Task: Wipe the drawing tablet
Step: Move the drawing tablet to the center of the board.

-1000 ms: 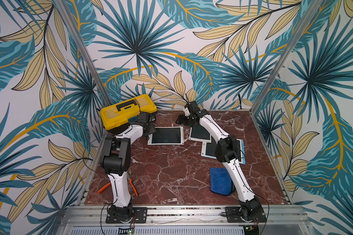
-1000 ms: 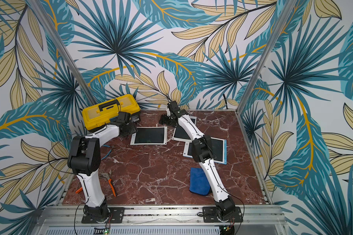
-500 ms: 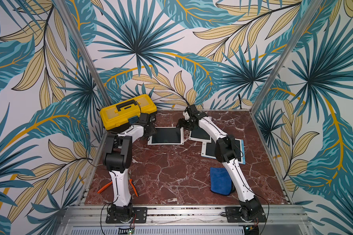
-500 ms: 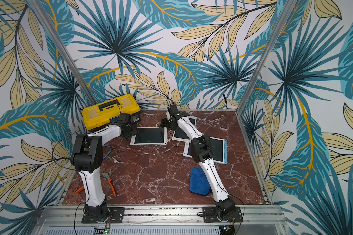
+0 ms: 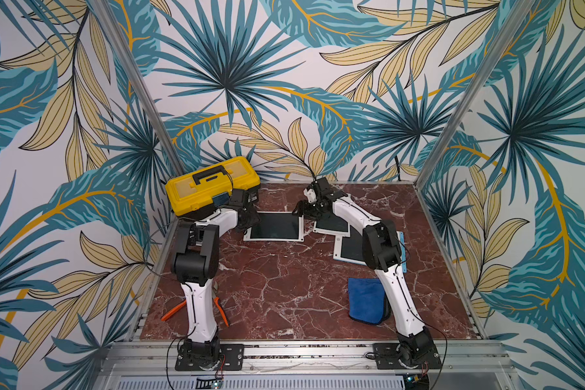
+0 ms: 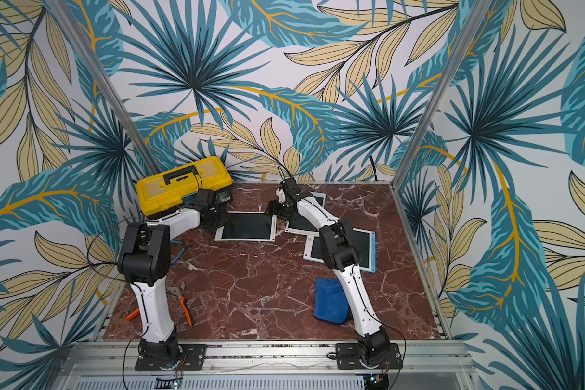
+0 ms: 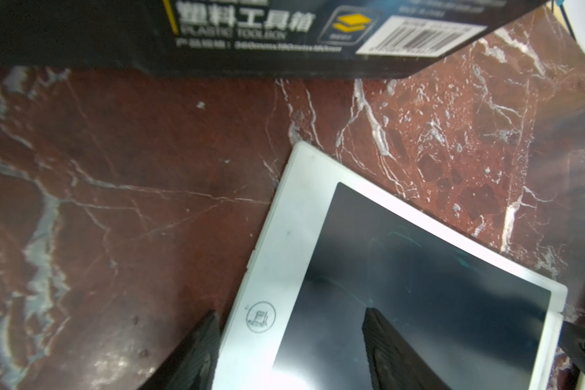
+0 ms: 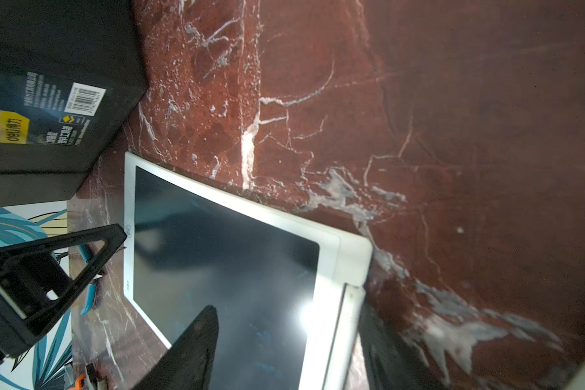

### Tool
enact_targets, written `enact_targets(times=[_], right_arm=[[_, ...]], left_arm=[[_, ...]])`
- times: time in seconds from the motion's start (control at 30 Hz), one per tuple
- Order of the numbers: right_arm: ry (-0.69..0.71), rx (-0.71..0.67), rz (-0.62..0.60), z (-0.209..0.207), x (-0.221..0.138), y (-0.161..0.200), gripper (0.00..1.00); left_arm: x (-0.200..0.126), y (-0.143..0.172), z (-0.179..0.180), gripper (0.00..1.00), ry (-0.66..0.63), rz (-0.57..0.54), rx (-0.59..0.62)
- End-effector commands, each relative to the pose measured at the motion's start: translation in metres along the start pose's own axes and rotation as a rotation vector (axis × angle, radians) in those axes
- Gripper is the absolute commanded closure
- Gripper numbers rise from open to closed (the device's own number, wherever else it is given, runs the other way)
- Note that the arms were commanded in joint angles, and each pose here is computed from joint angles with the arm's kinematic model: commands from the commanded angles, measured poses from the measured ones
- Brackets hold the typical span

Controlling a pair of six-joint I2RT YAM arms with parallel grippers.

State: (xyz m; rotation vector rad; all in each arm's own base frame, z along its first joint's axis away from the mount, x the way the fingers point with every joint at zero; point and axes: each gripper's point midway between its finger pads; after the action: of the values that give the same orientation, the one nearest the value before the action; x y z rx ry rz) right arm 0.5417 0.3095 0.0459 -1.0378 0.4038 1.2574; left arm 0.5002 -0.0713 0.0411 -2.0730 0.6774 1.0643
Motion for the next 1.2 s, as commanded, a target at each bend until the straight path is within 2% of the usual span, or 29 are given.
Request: enact_targets(times=[0.0,0.27,0.6,0.77,0.93,1.17], right_arm=[[-0.010,0.050,0.115,0.000,0.007,0.039,0.32],[-0.020,0.038,0.135,0.011,-0.016,0.064,0.33],[0.039,-0.014,0.215,0.026,-0.047,0.152,0.33],[0.071,-0.012,0.182,0.027,-0.069,0.179,0.33],[0.109,-0.006,0.135,0.023,-0.083,0.180,0.33],[0.142,-0.021,0.148,0.021,-0.063,0.157,0.32]], left_arm=[[-0.005,0.022,-0.001,0.31,0.028,0.060,0.004],[-0.036,0.059,-0.003,0.32,0.059,0.099,0.038],[-0.082,0.122,0.003,0.32,0.103,0.150,0.073],[-0.100,0.147,0.005,0.32,0.113,0.141,0.118],[-0.099,0.122,0.011,0.31,0.059,0.047,0.138],[-0.060,0.071,0.011,0.31,0.022,0.047,0.049]])
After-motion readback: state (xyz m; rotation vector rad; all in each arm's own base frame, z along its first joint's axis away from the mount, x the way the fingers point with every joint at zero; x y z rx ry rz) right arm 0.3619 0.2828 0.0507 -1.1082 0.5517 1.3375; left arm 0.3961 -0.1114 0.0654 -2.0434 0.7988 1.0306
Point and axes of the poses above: each gripper's point midway between its finger pads, its own x axis out along the fingers, its own z axis along the line the jaws close on, y = z × x, and after that the axes turned 8 degrees about -x, right-handed
